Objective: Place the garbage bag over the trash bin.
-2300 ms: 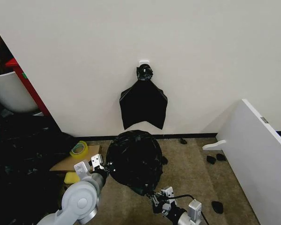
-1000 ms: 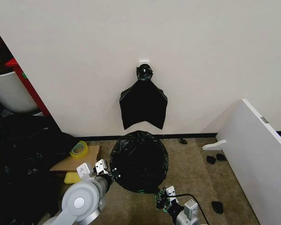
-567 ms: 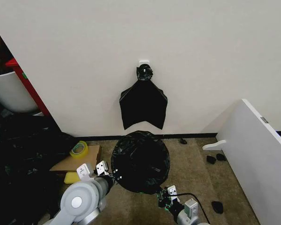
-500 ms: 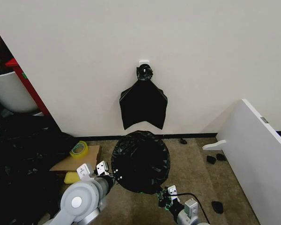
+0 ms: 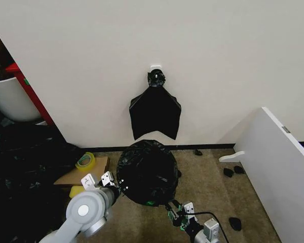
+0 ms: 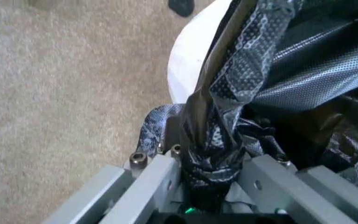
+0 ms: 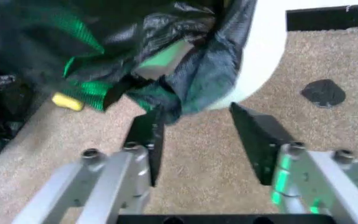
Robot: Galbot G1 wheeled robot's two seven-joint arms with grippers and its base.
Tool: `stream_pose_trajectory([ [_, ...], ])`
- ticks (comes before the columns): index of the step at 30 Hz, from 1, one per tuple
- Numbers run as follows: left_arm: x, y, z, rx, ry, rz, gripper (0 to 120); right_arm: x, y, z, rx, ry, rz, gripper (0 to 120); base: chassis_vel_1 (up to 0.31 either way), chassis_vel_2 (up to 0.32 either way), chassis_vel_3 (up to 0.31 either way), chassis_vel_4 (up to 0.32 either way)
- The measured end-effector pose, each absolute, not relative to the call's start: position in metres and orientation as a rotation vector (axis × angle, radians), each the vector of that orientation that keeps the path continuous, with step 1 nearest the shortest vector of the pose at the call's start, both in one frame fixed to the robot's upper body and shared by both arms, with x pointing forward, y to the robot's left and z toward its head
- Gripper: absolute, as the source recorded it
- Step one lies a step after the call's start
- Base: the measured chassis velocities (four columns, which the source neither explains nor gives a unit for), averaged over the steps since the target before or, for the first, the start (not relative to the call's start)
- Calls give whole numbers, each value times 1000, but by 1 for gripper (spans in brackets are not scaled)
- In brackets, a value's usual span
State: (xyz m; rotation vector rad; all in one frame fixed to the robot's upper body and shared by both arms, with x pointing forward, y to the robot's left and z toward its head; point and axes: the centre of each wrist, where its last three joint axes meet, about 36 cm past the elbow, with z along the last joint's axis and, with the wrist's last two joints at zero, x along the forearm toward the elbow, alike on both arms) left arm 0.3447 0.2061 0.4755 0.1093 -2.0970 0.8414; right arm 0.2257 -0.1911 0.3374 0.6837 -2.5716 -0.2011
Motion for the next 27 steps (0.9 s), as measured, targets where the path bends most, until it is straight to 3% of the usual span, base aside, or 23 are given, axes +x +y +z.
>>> stream_pose_trajectory([
  [2, 346, 209, 475, 105, -2106, 846, 1, 224, -194, 342, 672, -2552, -97, 53, 0, 0, 0, 0],
  [4, 346, 209, 474, 104, -2109, 845, 1, 223, -195, 343, 666, -2549, -83, 53, 0, 0, 0, 0],
  [5, 347, 211, 471, 104, -2123, 835, 1, 221, -195, 352, 614, -2533, -40, 62, 0, 0, 0, 0],
  [8, 347, 211, 467, 104, -2144, 818, 1, 220, -195, 366, 549, -2518, -27, 68, 0, 0, 0, 0],
  [10, 346, 208, 457, 104, -2199, 767, 1, 220, -197, 402, 455, -2491, -26, 78, 0, 0, 0, 0],
  [13, 339, 203, 448, 97, -2286, 697, 1, 218, -196, 451, 412, -2483, -63, 72, 0, 0, 0, 0],
  [17, 330, 197, 439, 79, -2389, 616, 1, 215, -194, 502, 474, -2498, -143, 56, 0, 0, 0, 0],
  [19, 327, 194, 437, 78, -2427, 583, 1, 217, -190, 508, 513, -2493, -159, 46, 0, 0, 0, 0],
  [22, 326, 191, 436, 74, -2447, 565, 1, 220, -187, 511, 544, -2489, -173, 41, 0, 0, 0, 0],
  [27, 324, 181, 433, 40, -2483, 515, 1, 239, -173, 509, 569, -2516, -201, 19, 0, 0, 0, 0],
])
